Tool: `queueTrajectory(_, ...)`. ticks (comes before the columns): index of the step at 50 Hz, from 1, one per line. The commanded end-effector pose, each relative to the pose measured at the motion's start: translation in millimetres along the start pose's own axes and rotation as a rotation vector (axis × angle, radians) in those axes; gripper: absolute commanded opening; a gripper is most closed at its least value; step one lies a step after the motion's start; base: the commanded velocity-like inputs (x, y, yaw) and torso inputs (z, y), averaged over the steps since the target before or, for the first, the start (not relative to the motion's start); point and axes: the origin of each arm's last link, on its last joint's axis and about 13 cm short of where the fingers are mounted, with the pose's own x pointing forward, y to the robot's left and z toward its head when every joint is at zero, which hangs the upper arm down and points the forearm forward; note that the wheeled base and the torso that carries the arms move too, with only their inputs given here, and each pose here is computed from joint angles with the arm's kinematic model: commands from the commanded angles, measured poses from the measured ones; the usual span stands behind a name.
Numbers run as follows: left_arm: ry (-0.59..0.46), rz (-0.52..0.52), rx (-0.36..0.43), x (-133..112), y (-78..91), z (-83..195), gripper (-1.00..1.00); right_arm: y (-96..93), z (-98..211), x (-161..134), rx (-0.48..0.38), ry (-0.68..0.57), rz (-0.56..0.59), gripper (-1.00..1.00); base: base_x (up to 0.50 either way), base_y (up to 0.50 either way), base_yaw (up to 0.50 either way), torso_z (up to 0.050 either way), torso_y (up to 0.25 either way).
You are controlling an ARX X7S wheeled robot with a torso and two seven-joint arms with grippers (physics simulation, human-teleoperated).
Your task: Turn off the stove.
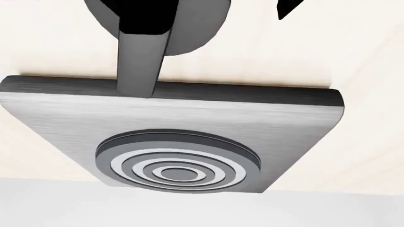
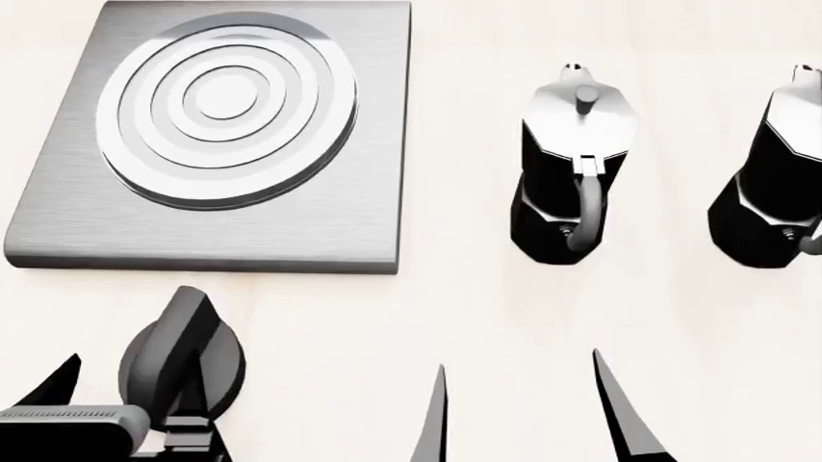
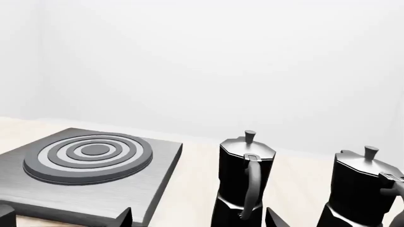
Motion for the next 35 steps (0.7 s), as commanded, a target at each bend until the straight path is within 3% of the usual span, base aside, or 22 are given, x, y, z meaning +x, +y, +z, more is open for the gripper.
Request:
queueTrajectory(1, 0.056, 0.126, 0.017, 0, 18.5, -11, 1.00, -2.2, -2, 3, -0.008, -0.010, -0.008, 1.00, 0.00, 0.00, 0.00, 0.000, -0.010)
queueTrajectory(35, 0.007, 0.174, 0.015, -10, 25.4, 4, 1.00, -2.0, -2, 3, -0.006, -0.010, -0.003, 1.00, 0.00, 0.00, 0.00, 0.000, -0.001)
